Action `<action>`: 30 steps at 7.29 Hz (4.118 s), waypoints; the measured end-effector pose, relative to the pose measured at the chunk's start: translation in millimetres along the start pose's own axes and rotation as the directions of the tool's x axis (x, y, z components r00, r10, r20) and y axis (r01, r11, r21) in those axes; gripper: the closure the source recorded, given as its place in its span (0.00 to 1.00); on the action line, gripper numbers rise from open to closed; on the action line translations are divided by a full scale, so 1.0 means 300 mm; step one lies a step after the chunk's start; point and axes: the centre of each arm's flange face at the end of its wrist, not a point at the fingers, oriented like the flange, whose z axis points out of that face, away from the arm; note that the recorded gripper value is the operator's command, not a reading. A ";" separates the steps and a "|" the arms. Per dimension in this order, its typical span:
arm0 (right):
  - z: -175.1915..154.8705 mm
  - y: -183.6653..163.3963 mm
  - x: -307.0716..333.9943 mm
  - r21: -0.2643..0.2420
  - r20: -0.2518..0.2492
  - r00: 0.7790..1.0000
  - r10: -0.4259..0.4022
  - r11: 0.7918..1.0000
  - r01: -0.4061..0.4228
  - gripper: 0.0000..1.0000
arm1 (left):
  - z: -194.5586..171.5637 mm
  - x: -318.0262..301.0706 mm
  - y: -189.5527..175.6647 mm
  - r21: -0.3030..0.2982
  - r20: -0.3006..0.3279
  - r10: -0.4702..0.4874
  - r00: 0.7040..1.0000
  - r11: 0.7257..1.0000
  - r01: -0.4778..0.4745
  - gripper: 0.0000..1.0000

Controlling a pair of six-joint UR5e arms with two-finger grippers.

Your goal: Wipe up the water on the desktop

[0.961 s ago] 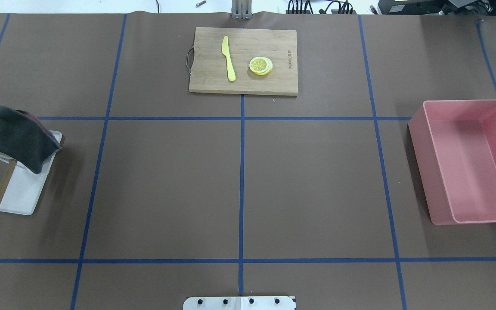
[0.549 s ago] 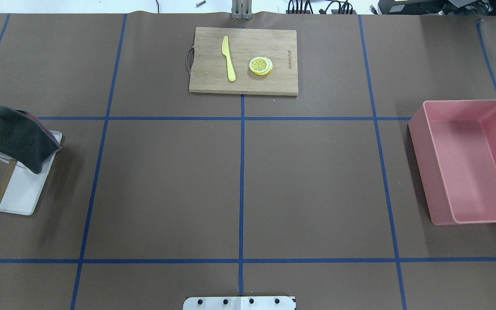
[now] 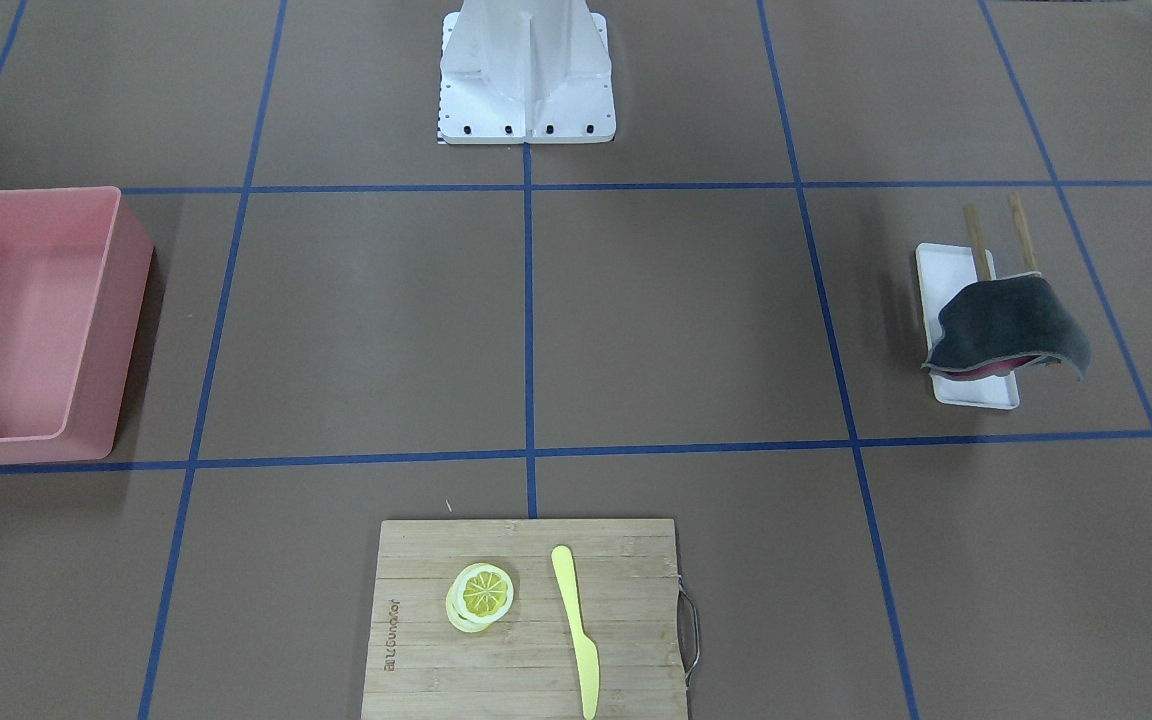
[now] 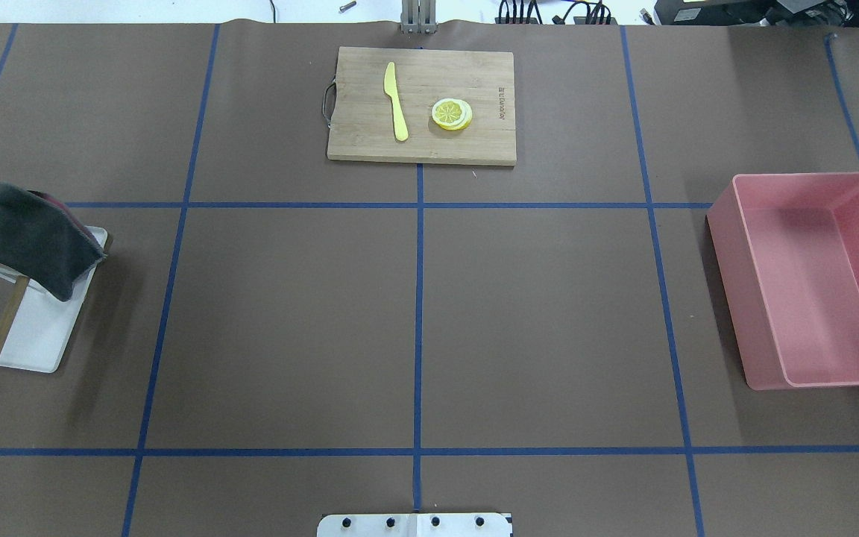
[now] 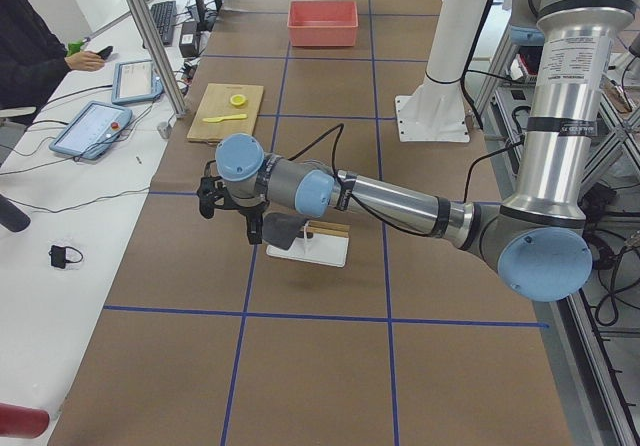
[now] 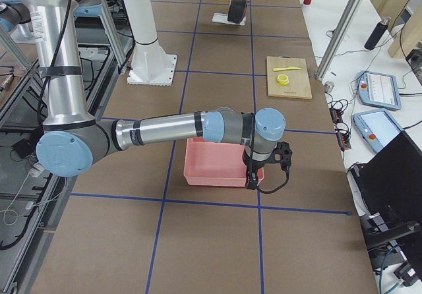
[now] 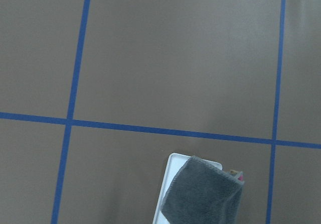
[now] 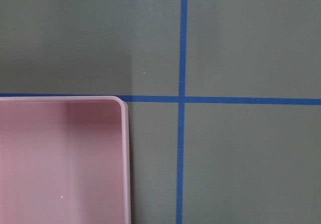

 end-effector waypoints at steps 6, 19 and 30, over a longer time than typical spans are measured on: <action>0.003 0.013 0.000 0.022 0.017 1.000 -0.017 1.000 0.017 0.00 | 0.296 -0.043 -0.016 -0.018 0.004 0.048 0.999 0.999 -0.048 0.02; -0.003 0.004 -0.011 0.022 0.029 0.999 -0.016 1.000 0.015 0.00 | 0.366 0.041 0.036 -0.041 -0.030 0.138 0.990 0.989 -0.139 1.00; -0.257 -0.007 -0.390 0.184 0.069 0.965 -0.253 0.954 0.237 0.00 | -0.247 0.352 -0.130 -0.030 -0.304 -0.250 0.919 0.967 0.253 1.00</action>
